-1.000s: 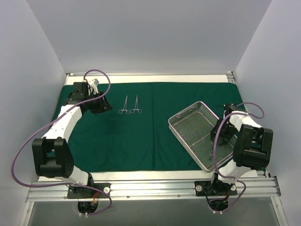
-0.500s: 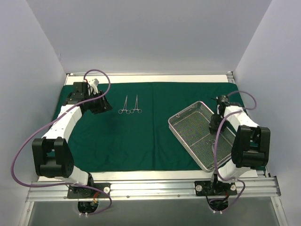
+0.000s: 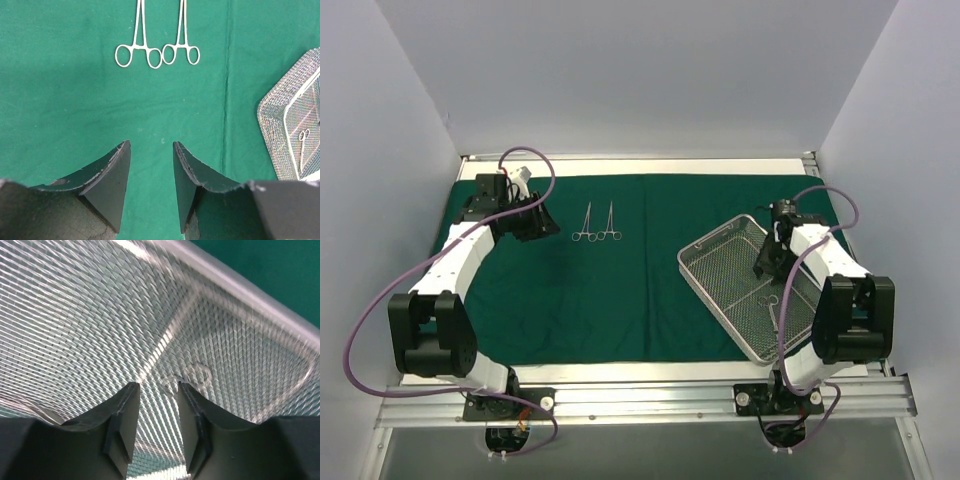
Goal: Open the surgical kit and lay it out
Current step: Pick up the medical item from the container.
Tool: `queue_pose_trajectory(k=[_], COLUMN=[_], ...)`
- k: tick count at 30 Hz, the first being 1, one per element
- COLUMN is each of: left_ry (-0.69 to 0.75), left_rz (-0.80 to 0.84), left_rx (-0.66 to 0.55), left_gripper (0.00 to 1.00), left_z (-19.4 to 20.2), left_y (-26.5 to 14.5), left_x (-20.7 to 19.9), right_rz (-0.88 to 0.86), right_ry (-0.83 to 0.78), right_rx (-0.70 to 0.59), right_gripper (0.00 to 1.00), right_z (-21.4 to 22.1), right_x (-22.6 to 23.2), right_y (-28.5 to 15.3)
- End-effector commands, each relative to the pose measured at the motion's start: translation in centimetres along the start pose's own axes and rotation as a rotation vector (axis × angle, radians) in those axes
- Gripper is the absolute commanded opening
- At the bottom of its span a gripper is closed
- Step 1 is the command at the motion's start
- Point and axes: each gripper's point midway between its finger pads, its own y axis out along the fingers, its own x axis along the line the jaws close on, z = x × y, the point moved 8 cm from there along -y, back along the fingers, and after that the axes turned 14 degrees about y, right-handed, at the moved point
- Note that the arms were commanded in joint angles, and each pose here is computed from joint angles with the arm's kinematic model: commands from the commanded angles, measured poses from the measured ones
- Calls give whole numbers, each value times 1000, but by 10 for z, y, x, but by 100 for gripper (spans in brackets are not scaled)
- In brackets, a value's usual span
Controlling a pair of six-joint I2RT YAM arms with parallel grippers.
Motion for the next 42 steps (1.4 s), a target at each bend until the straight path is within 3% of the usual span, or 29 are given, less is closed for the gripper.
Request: queue_pose_trajectory(k=[1, 8, 18, 29, 32, 37, 42], left_ry=[22, 21, 19, 24, 22, 22, 26], left_rz=[24, 27, 29, 14, 14, 15, 15], left_rx=[-77, -72, -63, -55, -51, -50, -51], left_gripper=[48, 48, 48, 48, 48, 47, 47], left_z=[-15, -16, -18, -17, -18, -19, -21], left_y=[-12, -11, -7, -6, -6, -6, -8], left_x=[-6, -5, -4, -2, -2, -2, -3], right_rz=[47, 85, 113, 154, 161, 127, 43], right_ry=[93, 217, 234, 270, 286, 280, 189], right_rx=[81, 131, 137, 189, 207, 196, 142], right_gripper=[36, 24, 25, 28, 22, 0, 0], right_z=[26, 35, 24, 40, 48, 45, 17], right_x=[-23, -51, -59, -64, -66, -59, -36], right_y=[-4, 7, 22, 50, 62, 73, 57])
